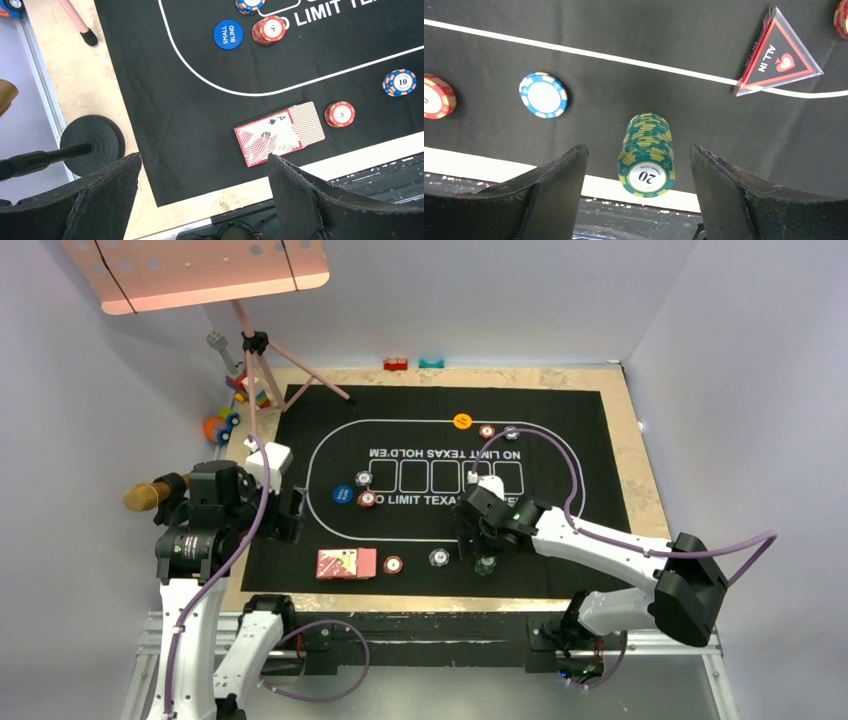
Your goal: Distribute texas hold em gaming equipment
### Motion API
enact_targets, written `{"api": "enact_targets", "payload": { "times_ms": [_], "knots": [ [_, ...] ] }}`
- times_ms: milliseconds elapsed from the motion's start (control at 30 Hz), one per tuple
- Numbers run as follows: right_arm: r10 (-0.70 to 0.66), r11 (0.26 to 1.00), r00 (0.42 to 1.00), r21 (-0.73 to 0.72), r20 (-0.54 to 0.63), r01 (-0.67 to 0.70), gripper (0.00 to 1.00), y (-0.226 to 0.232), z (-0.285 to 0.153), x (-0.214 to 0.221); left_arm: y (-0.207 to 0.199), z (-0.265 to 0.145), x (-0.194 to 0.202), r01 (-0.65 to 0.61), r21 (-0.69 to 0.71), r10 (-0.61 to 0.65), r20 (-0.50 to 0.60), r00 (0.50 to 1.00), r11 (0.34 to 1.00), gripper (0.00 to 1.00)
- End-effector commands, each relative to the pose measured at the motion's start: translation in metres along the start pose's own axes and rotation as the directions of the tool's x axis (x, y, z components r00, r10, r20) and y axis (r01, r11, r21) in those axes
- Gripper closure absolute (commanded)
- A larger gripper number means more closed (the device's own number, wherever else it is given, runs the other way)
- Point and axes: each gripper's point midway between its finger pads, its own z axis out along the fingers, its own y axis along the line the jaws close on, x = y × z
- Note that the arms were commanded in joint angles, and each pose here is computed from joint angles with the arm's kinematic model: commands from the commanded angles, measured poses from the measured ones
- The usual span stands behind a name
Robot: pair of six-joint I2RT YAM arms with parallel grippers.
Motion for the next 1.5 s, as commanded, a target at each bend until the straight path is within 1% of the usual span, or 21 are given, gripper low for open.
{"api": "enact_targets", "payload": {
  "times_ms": [0, 400, 800, 967, 1267, 1467],
  "knots": [
    [0.024, 0.999, 1.000, 0.037, 0.012, -0.024, 0.24, -0.010, 0.000, 0.004, 0.002, -0.001, -0.005, -0.001, -0.011, 0.001, 0.018, 1.000, 1.000, 0.00],
    [0.017, 1.000, 0.999, 0.026, -0.043, -0.016, 0.30, -0.009, 0.009, 0.022, 0.003, 0.000, -0.005, -0.001, -0.011, 0.001, 0.015, 1.000, 1.000, 0.00],
    [0.018, 1.000, 0.998, 0.022, -0.052, -0.016, 0.39, -0.006, 0.013, 0.026, 0.003, -0.002, -0.006, -0.005, -0.015, 0.005, 0.019, 1.000, 1.000, 0.00],
    [0.016, 1.000, 0.998, 0.022, -0.061, -0.015, 0.46, -0.006, 0.016, 0.029, 0.003, -0.002, -0.006, -0.004, -0.016, 0.004, 0.019, 1.000, 1.000, 0.00],
    [0.018, 1.000, 0.998, 0.023, -0.065, -0.017, 0.54, -0.006, 0.017, 0.030, 0.003, -0.003, -0.006, -0.003, -0.018, 0.004, 0.025, 1.000, 1.000, 0.00],
    [0.025, 0.999, 0.999, 0.028, -0.039, -0.023, 0.63, -0.007, 0.008, 0.021, 0.003, -0.003, -0.006, -0.004, -0.018, 0.004, 0.026, 1.000, 1.000, 0.00]
  ]
}}
